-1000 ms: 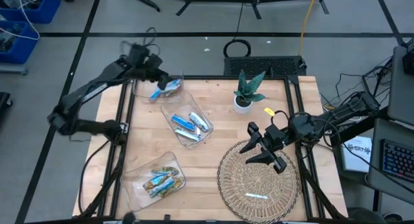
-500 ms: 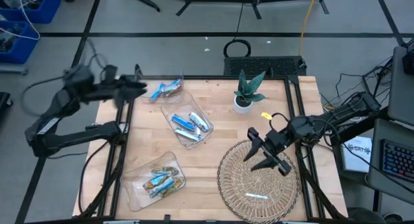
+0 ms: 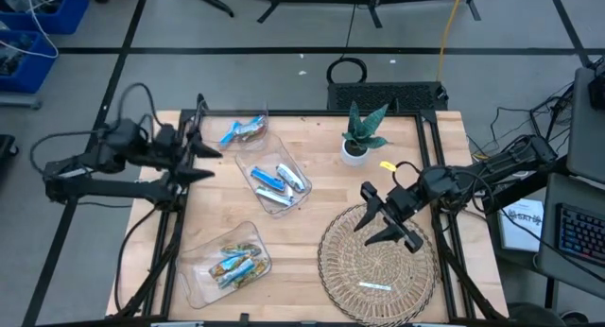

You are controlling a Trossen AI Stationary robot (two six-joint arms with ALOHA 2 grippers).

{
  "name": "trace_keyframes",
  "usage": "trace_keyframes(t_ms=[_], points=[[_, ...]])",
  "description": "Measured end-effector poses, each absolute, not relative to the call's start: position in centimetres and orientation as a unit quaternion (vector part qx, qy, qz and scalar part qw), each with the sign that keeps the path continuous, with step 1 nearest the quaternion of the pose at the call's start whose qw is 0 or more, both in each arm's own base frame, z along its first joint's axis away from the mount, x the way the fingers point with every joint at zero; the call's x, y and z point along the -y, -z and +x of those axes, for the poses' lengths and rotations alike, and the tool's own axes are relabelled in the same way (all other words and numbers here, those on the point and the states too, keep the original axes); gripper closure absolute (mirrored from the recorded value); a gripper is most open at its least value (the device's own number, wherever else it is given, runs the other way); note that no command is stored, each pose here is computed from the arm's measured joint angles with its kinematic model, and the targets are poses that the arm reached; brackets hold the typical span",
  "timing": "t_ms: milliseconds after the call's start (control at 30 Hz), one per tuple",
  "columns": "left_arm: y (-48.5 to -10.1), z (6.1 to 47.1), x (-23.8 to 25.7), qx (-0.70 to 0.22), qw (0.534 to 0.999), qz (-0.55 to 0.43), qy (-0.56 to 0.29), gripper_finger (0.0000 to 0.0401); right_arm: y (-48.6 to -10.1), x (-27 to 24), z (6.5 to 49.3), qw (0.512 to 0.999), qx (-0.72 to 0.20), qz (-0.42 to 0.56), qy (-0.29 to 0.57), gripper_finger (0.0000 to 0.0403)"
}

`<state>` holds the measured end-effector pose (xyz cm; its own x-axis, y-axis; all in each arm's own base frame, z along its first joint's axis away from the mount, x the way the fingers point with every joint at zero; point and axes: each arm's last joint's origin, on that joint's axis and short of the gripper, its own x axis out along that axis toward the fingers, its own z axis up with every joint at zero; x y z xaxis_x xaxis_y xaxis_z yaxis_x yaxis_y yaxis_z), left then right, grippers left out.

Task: Pick and place Granola Bars by type
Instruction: Return to Home Position

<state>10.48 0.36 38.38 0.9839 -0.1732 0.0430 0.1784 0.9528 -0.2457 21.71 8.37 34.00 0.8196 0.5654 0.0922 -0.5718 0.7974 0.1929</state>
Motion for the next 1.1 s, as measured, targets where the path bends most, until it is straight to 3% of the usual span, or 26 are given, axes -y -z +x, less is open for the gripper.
trace_keyframes(t_ms=[500, 833, 1100], points=[[-32.5, 10.1, 1.3, 0.010, 0.981, -0.097, 0.167, 0.0146, -33.4, -7.6, 20.5, 0.968, -0.007, 0.066, -0.242, 0.0248], [-29.5, 8.5, 1.8, 0.056, 0.973, -0.097, 0.203, 0.0136, -27.9, -6.4, 17.6, 0.967, 0.043, 0.135, -0.213, 0.0248], [-26.5, 8.5, 2.0, 0.071, 0.969, -0.099, 0.217, 0.0148, -24.8, -6.0, 16.4, 0.967, 0.019, 0.138, -0.211, 0.0248]])
